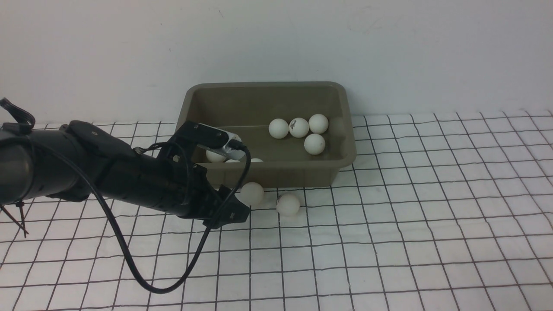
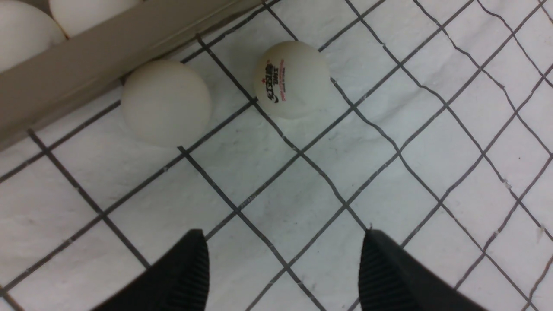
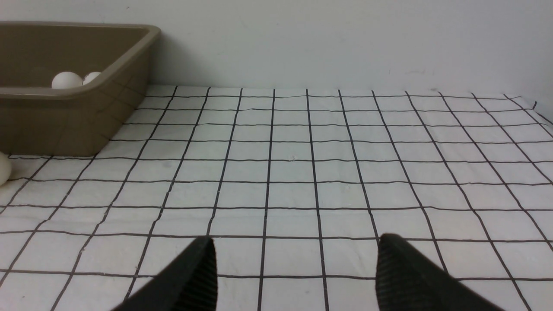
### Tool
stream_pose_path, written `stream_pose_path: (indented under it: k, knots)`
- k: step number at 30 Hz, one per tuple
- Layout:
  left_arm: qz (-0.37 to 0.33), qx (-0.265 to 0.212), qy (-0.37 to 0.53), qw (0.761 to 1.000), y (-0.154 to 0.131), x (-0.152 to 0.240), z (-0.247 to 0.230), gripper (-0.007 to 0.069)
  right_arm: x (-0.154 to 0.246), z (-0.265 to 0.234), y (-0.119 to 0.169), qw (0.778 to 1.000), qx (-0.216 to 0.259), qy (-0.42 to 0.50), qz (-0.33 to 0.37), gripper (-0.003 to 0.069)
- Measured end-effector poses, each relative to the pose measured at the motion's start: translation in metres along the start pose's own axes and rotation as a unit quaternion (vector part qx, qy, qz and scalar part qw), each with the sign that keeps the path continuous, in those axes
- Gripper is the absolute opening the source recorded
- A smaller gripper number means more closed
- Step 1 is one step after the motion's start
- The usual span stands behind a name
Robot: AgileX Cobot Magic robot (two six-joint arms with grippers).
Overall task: Put the table tennis balls into the box on the white checkered tablecloth.
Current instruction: 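Reach for and grasp a ping pong ball on the table beside the basket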
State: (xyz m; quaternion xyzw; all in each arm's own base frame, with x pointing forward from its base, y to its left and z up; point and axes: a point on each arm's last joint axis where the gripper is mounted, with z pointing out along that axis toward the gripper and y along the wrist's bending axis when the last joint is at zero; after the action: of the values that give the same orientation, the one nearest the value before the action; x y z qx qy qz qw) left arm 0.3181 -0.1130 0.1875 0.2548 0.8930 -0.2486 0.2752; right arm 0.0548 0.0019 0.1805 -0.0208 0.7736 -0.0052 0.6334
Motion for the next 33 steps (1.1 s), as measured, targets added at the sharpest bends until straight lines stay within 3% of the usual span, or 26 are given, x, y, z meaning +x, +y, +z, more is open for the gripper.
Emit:
stream_pose_path:
  k: [12,19,25,28,33]
  knots:
    - [-0.011,-0.055,-0.029,0.998,0.010,-0.005,0.000,0.0416,0.000,0.000,0.000,1.000,0.000,0.000,0.000,0.0452]
    - [-0.113,-0.019,-0.076,0.991,0.006,-0.012,0.002,0.0416,0.000,0.000,0.000,1.000,0.000,0.000,0.000,0.0452]
    - [-0.216,0.026,-0.119,0.969,0.006,-0.017,0.012,0.0416,0.000,0.000,0.000,1.000,0.000,0.000,0.000,0.0452]
    - [-0.211,0.032,-0.117,0.970,0.007,-0.016,0.016,0.0416,0.000,0.000,0.000,1.000,0.000,0.000,0.000,0.0452]
    - [-0.140,0.037,-0.083,0.986,-0.007,-0.011,0.024,0.0416,0.000,0.000,0.000,1.000,0.000,0.000,0.000,0.0452]
